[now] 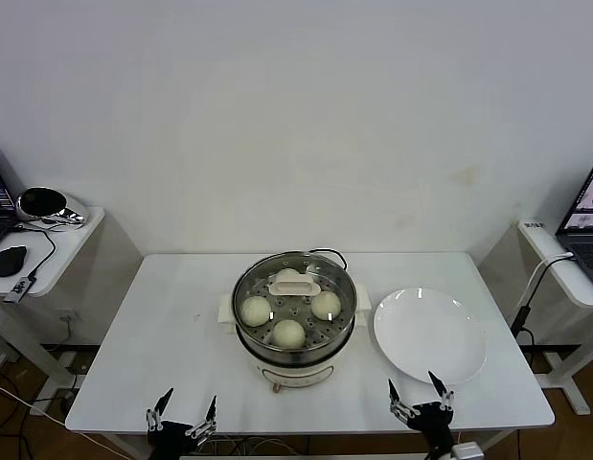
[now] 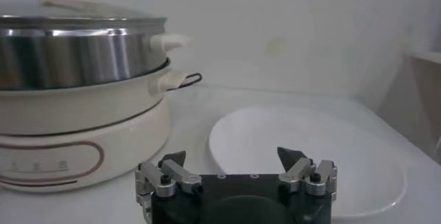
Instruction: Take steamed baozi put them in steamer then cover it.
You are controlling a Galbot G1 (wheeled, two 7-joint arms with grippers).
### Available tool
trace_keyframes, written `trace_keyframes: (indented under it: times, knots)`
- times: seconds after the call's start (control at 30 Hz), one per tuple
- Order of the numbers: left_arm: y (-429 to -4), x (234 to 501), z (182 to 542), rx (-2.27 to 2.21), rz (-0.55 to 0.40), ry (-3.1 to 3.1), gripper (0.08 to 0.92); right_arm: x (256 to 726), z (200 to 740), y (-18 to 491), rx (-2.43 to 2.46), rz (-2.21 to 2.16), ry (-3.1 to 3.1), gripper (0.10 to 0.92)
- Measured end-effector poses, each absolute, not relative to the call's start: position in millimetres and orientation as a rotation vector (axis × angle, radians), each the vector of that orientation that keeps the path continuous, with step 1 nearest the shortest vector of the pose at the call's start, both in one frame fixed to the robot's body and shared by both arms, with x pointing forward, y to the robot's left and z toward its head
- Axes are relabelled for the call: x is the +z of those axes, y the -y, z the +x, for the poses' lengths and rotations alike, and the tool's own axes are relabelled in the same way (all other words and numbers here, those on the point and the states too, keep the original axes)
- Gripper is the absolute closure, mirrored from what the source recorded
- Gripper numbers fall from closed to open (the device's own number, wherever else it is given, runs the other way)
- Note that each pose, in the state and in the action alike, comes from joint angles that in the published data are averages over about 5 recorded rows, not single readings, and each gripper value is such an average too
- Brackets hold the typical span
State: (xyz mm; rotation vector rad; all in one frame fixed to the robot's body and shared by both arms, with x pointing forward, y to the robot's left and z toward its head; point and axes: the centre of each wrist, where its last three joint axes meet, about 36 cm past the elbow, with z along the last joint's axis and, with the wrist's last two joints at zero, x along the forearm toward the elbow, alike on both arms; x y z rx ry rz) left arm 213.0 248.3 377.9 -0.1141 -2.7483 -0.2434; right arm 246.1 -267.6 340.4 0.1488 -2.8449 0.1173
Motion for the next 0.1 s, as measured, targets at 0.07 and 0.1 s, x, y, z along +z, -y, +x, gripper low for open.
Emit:
trace_keyframes:
  times: [0.07, 0.1]
  knots:
    - [-247.4, 379.5, 211.4, -0.232, -0.111, 2.750, 0.177, 341.5, 245.4, 266.9, 0.122, 0.152, 2.842, 0.200]
    - [-247.1, 380.0, 211.0, -0.228, -0.110, 2.751, 0.177, 341.9, 245.1, 266.7, 0.124, 0.153, 2.841, 0.200]
